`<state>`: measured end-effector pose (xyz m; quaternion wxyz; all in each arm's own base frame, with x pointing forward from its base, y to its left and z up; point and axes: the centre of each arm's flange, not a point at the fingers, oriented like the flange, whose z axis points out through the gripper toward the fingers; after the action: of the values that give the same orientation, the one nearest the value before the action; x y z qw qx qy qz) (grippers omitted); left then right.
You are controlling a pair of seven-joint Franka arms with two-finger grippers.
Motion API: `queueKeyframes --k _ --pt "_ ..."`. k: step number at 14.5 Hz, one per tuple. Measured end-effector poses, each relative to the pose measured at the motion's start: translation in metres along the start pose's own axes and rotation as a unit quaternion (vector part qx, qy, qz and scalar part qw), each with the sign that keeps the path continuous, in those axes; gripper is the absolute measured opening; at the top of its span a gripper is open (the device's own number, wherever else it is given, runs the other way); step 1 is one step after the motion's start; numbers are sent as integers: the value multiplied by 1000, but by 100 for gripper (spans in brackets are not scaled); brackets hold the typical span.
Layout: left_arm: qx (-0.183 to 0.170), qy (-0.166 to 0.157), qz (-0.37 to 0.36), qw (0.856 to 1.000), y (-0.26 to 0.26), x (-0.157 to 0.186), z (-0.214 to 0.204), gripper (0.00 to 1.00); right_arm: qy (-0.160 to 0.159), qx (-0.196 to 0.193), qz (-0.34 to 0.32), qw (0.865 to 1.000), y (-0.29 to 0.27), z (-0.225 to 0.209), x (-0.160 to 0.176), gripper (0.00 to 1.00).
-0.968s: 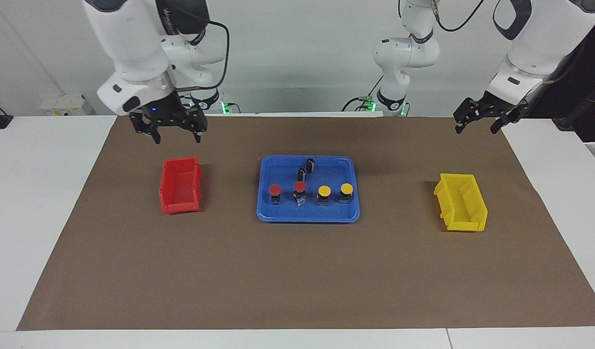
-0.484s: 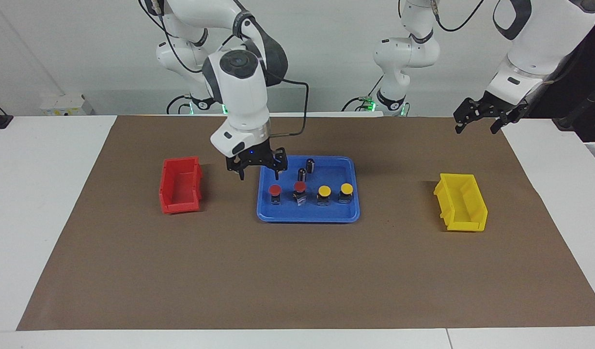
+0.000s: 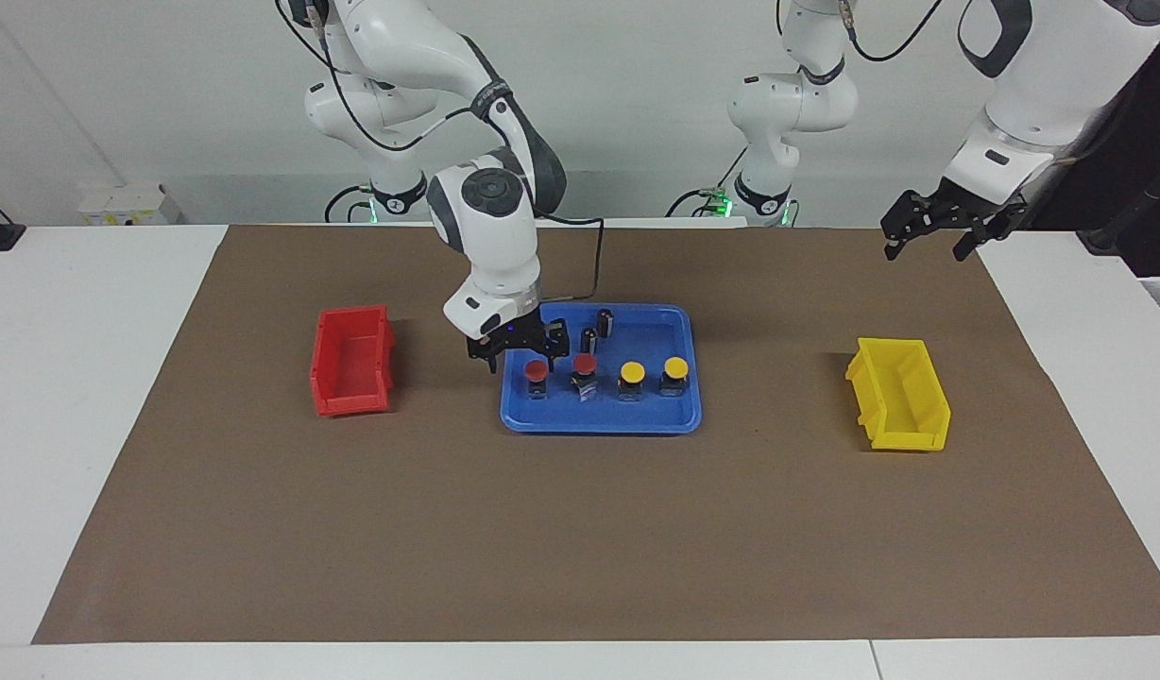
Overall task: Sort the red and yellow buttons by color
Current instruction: 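Reach the right gripper into the tray and grasp a red button, then carry the red button to the red bin while the left gripper grasps a yellow button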
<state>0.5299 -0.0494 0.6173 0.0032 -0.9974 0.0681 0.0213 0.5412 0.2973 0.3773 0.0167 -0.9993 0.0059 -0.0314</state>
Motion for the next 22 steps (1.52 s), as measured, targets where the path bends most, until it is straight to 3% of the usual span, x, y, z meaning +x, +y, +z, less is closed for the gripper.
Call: queueKeyframes --k 1,3,5,7,11,13,15,18,22 --pt "0 0 0 1000 1 0 0 100 -2 0 -5 1000 -5 5 -6 87" --pt "0 0 -3 1000 -4 0 0 100 -3 -1 -6 1000 -8 11 -11 81" --pt "-1 0 -8 1000 -9 -1 0 100 -3 -1 -5 1000 -6 15 -12 67" --pt "-1 0 -9 1000 -10 -1 0 100 0 1 -4 1000 -4 19 -13 60" --pt "-1 0 -19 1000 -8 0 0 100 4 3 -4 1000 -3 27 -15 57" --pt "0 3 -24 1000 -7 0 0 100 4 3 -4 1000 -3 27 -15 41" --pt "0 21 -22 1000 -1 6 3 100 1 1 -4 1000 -4 21 -12 41" --pt "-4 50 -44 998 55 19 33 100 -5 -5 12 1000 9 -25 11 41" --pt "-20 67 -91 993 195 35 113 92 -34 -23 -13 999 129 -95 28 41"
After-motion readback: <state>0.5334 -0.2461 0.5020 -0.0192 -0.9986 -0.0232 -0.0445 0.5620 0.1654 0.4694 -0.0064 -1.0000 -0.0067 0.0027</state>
